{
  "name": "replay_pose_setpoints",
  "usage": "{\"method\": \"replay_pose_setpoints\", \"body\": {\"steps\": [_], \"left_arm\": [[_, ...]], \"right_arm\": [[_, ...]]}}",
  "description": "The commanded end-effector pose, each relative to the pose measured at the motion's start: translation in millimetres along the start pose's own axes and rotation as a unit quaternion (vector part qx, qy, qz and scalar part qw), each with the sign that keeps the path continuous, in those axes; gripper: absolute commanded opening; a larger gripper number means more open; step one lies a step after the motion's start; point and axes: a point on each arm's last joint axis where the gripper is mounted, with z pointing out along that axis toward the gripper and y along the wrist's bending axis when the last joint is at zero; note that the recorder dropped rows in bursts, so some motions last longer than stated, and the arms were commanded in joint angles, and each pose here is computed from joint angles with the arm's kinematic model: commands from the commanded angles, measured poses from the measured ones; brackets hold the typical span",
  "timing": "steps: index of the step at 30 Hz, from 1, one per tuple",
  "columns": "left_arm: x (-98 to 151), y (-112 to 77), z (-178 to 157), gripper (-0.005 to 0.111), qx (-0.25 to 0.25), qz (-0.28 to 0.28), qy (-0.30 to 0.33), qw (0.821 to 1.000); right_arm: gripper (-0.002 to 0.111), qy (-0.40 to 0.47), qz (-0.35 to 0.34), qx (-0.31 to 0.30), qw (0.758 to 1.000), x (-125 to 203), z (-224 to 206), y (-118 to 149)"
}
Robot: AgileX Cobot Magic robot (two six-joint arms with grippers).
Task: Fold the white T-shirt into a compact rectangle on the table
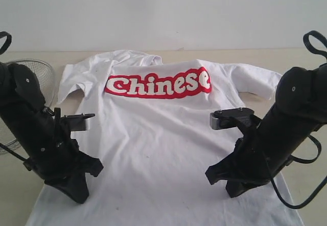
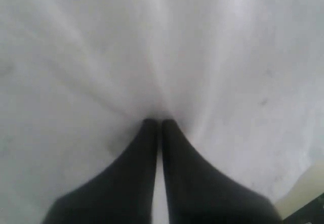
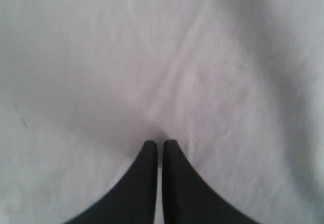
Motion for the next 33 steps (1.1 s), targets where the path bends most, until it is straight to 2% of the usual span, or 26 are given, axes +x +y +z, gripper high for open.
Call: {"method": "replay_pose_setpoints", "body": {"steps": [1,10,18,24,33], "left_arm": [[16.4,4.8,15.6,0.005,-0.002,-0.010,0.050,0.999],[27.6,5.7,19.8,0.005,-0.001,-0.016,0.066,0.998],[37.4,2.9,16.2,0.005,0.003,-0.016,0.074,0.997],[53.7,1.9,19.1,0.005,0.008,-0.032,0.074,0.997],[55.4,-1.7,10.7,0.005,0.007,-0.026,0.057,0.998]], "right_arm": [[0.000,0.023,-0.004,-0.006,1.000,4.8,0.1,1.1],[0.000,0.065,0.004,-0.006,0.998,14.9,0.6,0.8],[0.000,0.083,0.034,0.005,0.996,47.4,18.0,-6.7],[0.000,0.100,0.039,-0.001,0.994,52.8,18.8,-5.2],[0.000,0.103,0.033,-0.016,0.994,56.0,4.5,1.4]]}}
